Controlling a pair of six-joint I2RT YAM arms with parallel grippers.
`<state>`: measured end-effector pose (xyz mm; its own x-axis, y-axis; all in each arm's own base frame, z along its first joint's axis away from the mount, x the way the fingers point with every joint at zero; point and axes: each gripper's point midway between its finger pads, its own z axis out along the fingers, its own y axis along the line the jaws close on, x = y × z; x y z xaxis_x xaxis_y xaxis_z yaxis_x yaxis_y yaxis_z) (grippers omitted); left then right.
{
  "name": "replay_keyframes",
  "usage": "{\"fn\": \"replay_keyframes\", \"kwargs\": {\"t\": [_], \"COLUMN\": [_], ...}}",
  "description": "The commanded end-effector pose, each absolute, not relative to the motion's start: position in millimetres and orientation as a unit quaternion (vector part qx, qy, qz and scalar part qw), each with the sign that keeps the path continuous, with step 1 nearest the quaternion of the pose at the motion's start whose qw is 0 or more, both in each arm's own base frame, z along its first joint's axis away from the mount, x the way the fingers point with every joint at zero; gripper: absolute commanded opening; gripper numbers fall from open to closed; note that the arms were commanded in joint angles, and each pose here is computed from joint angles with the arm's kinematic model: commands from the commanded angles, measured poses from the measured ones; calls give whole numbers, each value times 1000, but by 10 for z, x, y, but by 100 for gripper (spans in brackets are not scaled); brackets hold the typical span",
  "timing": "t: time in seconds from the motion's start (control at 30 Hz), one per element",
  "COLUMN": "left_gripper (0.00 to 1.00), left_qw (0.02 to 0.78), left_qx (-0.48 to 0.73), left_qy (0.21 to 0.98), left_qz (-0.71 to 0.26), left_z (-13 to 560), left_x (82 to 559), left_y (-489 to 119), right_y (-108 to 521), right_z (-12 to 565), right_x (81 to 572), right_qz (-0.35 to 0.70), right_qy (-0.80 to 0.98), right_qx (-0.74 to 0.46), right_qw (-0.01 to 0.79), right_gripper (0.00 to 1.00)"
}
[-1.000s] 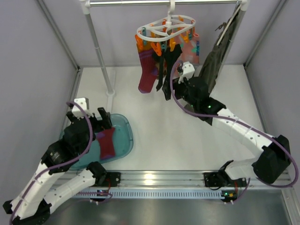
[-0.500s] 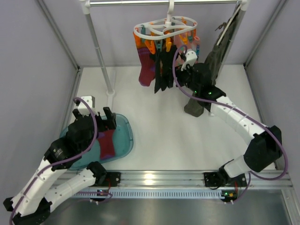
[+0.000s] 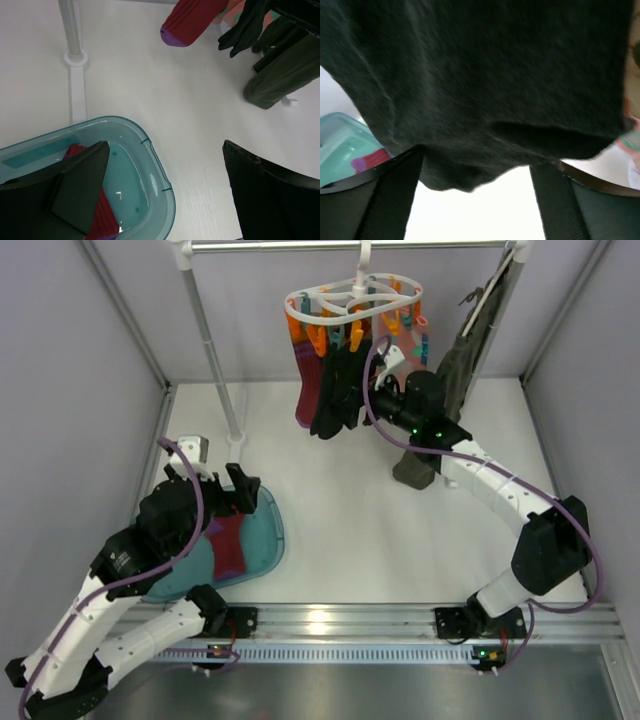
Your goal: Remove the socks clipped to the hanger
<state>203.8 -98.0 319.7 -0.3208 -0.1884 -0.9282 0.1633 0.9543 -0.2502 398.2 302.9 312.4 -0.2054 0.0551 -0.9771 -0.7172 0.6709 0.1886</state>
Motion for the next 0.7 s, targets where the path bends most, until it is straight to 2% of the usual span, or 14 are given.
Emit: {"fn": "replay_keyframes", "kwargs": {"t": [0.0,0.03,0.07,0.2,0.23,0.27,0.47,0.5,0.67], "left_gripper": [99,99,98,99,99,99,98,98,98], "left_qw": [599,606,605,612,613,626,627,641,661], "left_qx": [0,-2,6,19,22,21,75,78,78], "left_qy": [774,765,762,736,732,715,685,667,662], "left_qz": [-203,-217,-232,-287,-296,-311,-363,-372,-345], "left_z": [3493,3586,3631,3999,4069,4284,4778,5003,5230], "left_x": [2060,2067,2051,2045,2050,2037,2171,2158,2404], "left_y": [-1164,-1196,-1256,-1464,-1501,-1515,-1966,-1971,-2069], "right_y": [3148,3150,3146,3080,3066,3034,2981,2970,2875], "right_z": [3639,3649,3655,3620,3614,3531,3509,3564,3524], "right_x": [3978,3969,3964,3890,3869,3867,3623,3554,3365], "right_qz": [377,381,382,384,383,376,370,374,358], "right_qy": [632,628,626,624,625,632,628,623,629], "right_qx": [-255,-253,-251,-237,-235,-230,-232,-231,-228], "right_qw": [627,630,632,638,639,637,644,647,651], "right_gripper": [71,60,35,15,12,0,0,0,0]}}
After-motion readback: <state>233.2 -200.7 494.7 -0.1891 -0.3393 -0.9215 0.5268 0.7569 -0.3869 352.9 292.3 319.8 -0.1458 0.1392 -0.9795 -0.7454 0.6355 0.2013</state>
